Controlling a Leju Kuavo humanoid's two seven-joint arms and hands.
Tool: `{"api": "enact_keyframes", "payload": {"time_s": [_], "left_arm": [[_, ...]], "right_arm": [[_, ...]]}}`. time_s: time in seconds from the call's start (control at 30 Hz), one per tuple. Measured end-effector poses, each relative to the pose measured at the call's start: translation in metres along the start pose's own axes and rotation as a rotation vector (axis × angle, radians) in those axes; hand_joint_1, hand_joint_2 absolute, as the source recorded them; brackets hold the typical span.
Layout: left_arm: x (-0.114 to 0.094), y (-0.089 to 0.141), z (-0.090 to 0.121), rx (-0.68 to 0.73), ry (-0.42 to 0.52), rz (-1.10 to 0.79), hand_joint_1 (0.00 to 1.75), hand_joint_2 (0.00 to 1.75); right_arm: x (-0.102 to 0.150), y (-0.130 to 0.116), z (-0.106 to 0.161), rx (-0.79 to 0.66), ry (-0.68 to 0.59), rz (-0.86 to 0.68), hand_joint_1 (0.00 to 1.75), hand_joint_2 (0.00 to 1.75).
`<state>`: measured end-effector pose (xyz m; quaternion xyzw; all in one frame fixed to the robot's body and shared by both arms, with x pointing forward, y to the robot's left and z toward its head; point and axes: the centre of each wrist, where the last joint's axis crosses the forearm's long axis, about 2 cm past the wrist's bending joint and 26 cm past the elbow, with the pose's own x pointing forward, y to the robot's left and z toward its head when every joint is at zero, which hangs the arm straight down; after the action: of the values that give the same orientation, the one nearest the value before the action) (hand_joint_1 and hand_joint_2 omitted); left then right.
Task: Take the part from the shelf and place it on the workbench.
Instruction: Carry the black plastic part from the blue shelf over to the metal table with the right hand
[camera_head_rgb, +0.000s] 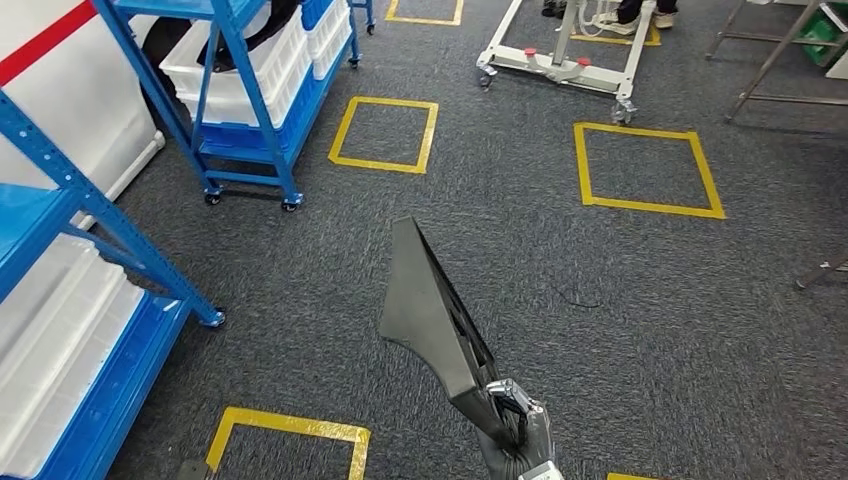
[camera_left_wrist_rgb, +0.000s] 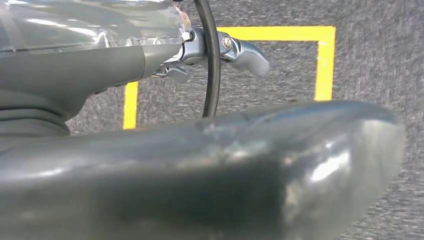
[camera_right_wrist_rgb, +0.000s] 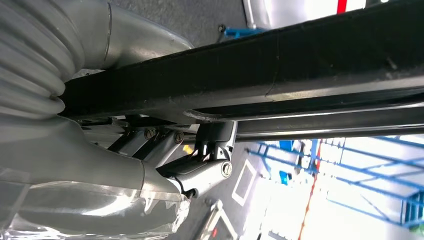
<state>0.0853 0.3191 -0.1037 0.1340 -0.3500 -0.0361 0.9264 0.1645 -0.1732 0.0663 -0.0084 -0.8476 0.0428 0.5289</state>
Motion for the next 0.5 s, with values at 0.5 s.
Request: {"api": "enact_keyframes", "payload": {"time_s": [0.5], "left_arm": [[0.0039,-0.0012,-0.0019,-0.007,-0.008,-0.010,0.00,0.00]], "right_arm": [[0.0018,-0.0009,-0.0011,0.000,-0.010,0.003,1.75,1.75]]}}
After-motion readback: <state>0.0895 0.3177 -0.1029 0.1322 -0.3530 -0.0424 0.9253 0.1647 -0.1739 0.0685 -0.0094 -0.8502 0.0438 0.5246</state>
